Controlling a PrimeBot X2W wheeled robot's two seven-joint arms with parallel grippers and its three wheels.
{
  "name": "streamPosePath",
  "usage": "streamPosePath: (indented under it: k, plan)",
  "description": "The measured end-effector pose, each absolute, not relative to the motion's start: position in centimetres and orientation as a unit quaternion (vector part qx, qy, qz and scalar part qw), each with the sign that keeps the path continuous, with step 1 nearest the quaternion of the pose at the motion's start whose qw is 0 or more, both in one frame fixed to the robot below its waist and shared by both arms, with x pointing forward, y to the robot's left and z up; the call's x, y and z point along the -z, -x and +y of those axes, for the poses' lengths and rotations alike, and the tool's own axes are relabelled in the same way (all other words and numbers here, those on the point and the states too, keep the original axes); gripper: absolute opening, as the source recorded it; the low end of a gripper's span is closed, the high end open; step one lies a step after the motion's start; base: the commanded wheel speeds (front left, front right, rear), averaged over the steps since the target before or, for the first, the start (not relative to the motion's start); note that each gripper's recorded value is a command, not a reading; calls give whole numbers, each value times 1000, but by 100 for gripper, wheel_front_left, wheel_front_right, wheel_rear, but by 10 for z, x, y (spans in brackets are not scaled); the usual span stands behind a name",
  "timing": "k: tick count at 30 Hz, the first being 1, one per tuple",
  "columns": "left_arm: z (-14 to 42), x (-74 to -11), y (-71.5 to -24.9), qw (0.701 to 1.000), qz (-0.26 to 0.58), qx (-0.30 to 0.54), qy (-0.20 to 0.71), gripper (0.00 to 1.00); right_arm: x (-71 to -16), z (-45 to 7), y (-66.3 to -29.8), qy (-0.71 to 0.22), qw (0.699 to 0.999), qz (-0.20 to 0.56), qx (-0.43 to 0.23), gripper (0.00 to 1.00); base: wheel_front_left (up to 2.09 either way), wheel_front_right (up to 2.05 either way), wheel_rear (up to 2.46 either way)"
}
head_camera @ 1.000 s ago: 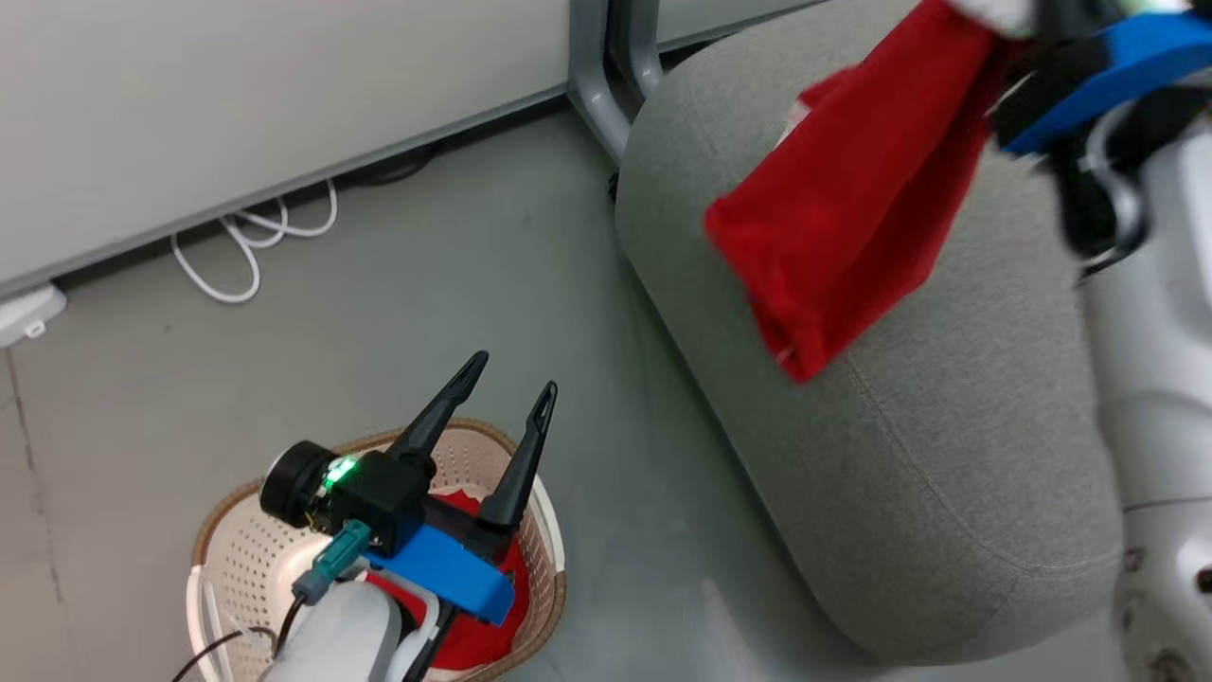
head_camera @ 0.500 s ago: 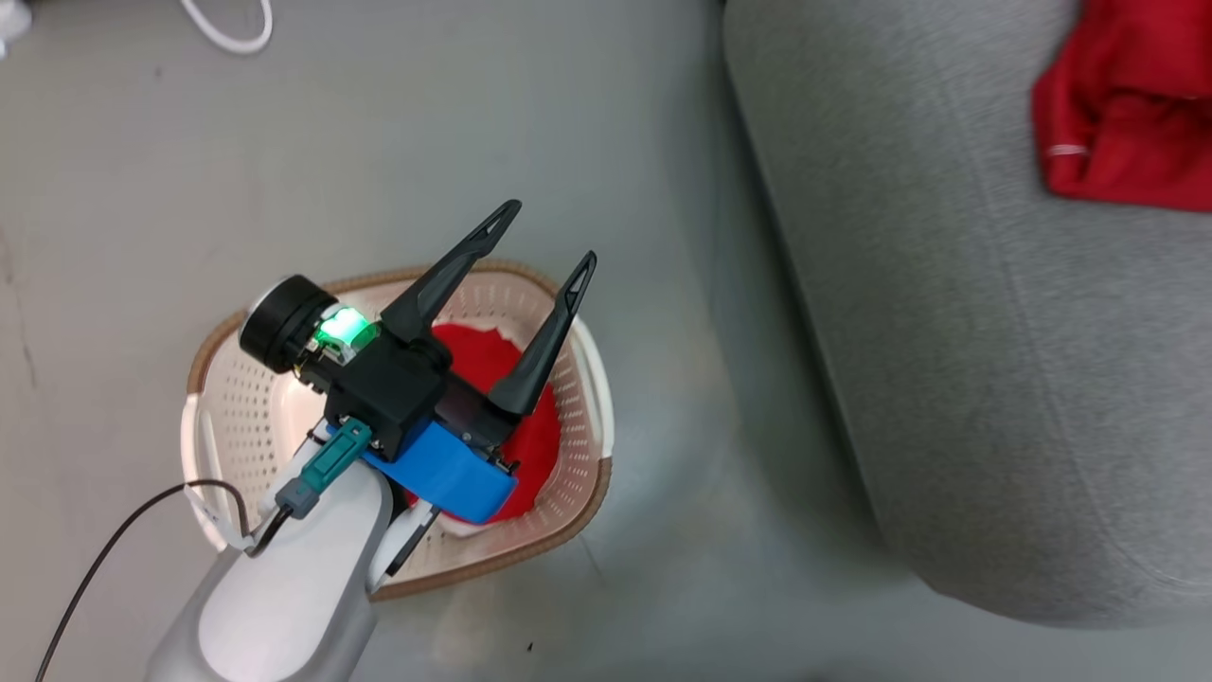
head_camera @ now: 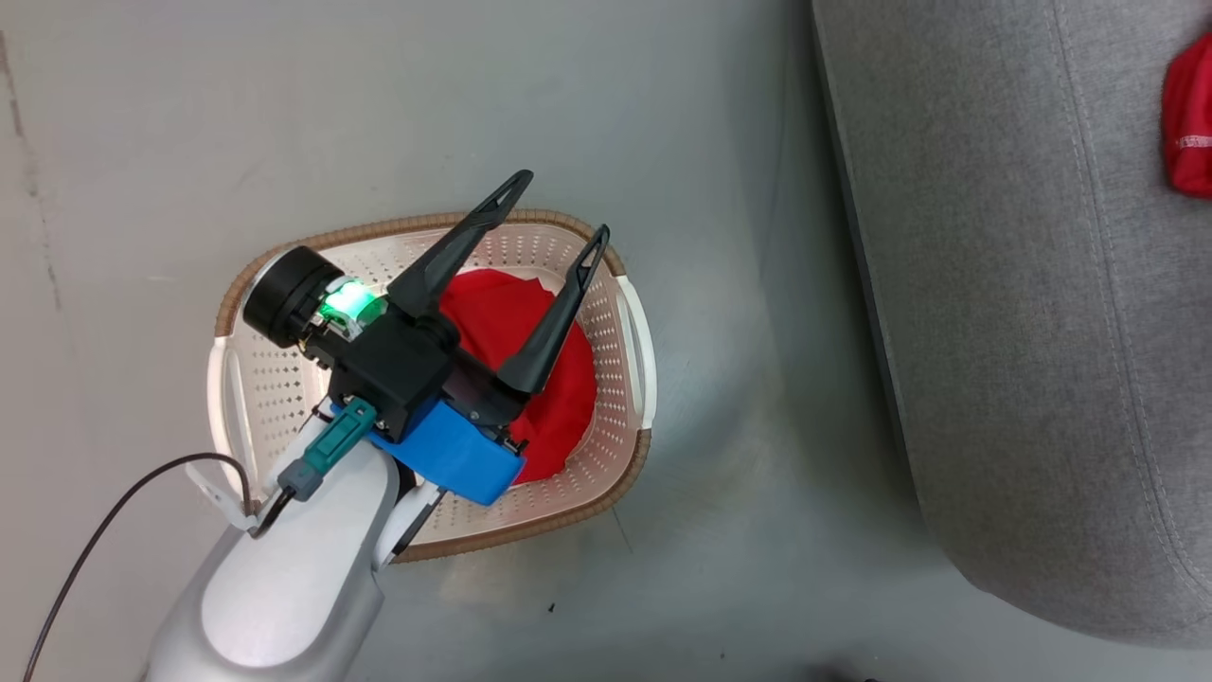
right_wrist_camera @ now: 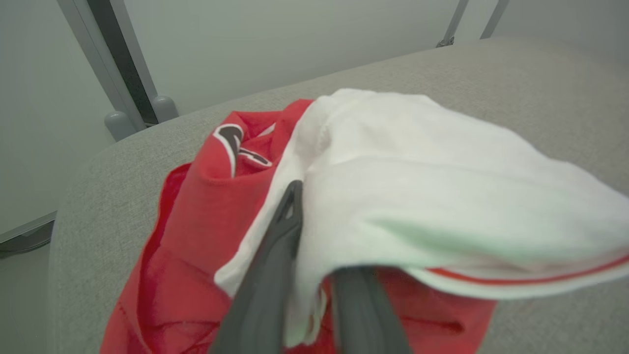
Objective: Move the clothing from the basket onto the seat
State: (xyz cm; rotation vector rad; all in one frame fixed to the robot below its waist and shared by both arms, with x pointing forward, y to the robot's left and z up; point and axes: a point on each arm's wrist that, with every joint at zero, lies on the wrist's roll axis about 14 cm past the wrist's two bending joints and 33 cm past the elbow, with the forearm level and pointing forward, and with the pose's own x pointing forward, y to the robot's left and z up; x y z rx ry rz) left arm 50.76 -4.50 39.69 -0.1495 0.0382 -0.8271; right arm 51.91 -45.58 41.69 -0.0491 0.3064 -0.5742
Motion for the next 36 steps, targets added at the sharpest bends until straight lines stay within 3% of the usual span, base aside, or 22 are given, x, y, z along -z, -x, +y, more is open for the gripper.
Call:
streamPosePath:
  k: [1, 2, 17, 36]
  plan:
    - [-44, -398, -508, 914, 17, 400, 72, 100, -417, -455, -519, 25, 948, 150, 281, 51, 0, 0, 0]
    - [-45, -401, -508, 914, 16, 399, 72, 100, -418, -455, -518, 24, 948, 150, 280, 100, 0, 0, 0]
    - [-18, -451, -474, 938, 17, 332, 96, 100, -462, -416, -486, 63, 967, 136, 207, 100, 0, 0, 0]
    - [77, -494, -407, 980, -10, 181, 83, 100, -523, -280, -416, 32, 995, 25, 87, 100, 0, 0, 0]
